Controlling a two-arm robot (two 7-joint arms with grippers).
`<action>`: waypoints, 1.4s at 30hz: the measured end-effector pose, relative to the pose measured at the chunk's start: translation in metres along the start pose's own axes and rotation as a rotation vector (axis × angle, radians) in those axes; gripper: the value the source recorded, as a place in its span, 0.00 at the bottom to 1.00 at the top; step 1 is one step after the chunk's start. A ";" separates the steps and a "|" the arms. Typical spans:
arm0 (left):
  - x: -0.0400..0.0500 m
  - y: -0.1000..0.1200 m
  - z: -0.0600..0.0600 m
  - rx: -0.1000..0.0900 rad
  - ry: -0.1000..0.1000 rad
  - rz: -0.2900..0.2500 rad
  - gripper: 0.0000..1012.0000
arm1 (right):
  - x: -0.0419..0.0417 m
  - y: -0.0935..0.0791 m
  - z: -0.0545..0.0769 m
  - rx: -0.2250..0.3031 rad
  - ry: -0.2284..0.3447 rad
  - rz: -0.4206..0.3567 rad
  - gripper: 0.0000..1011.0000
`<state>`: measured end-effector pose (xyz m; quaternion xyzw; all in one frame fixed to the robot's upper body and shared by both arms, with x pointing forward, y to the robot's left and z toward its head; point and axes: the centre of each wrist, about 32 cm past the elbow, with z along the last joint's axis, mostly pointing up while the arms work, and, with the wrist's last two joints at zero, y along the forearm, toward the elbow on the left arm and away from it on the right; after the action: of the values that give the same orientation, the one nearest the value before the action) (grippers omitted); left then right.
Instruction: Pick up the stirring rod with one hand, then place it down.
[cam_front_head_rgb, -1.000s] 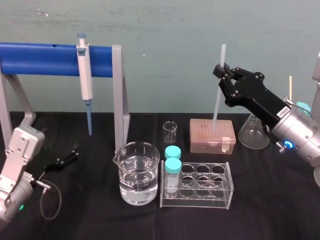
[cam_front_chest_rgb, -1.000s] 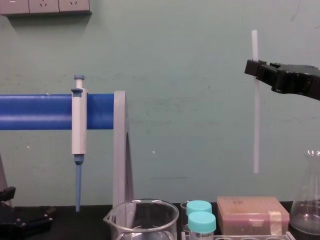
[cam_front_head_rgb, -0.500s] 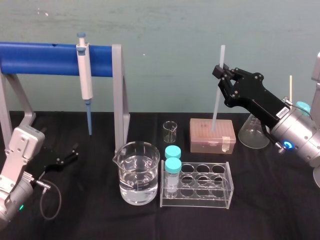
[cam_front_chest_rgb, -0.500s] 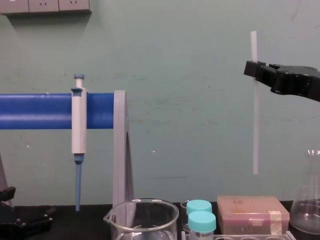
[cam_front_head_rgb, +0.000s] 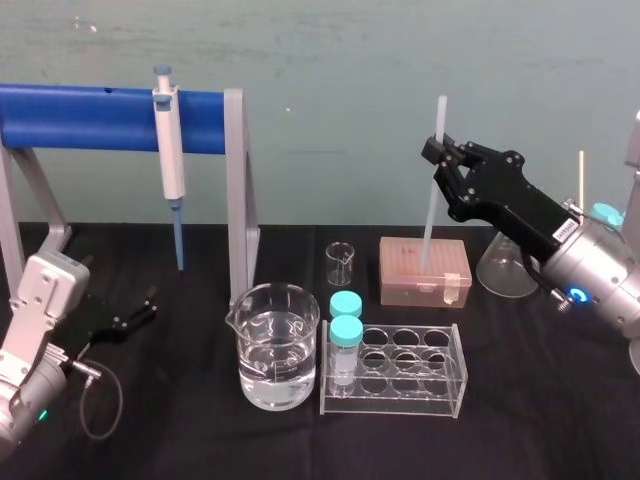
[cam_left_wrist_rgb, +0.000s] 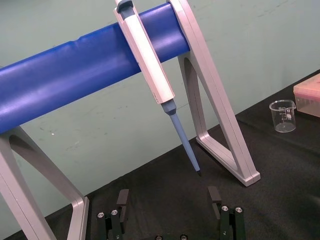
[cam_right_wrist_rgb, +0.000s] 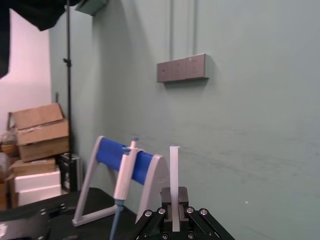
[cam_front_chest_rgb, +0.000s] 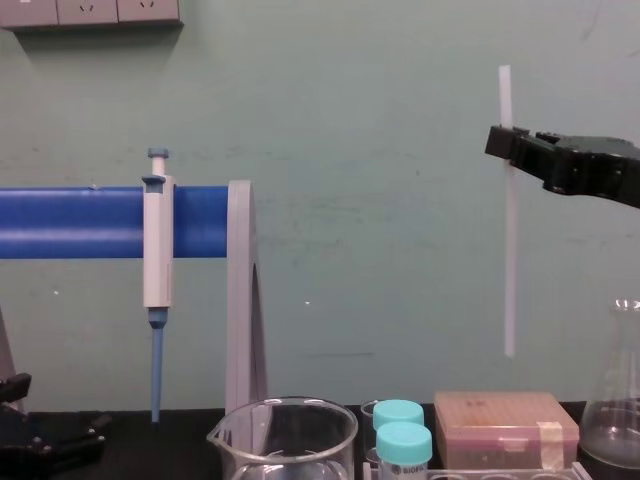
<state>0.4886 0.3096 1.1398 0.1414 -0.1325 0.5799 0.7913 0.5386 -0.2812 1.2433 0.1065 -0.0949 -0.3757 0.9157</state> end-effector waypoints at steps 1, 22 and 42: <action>0.0000 0.000 0.000 0.000 0.000 0.000 0.99 | 0.0007 -0.001 0.000 -0.001 0.002 0.008 0.07; 0.0000 0.000 0.000 0.000 0.000 0.000 0.99 | -0.0002 -0.054 -0.028 -0.048 0.073 0.131 0.07; 0.0000 0.000 0.000 0.000 0.000 0.000 0.99 | 0.0022 -0.064 -0.056 -0.060 0.059 0.142 0.07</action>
<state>0.4886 0.3097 1.1398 0.1415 -0.1325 0.5799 0.7913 0.5114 -0.3207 1.1724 0.0832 -0.0638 -0.3090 0.9453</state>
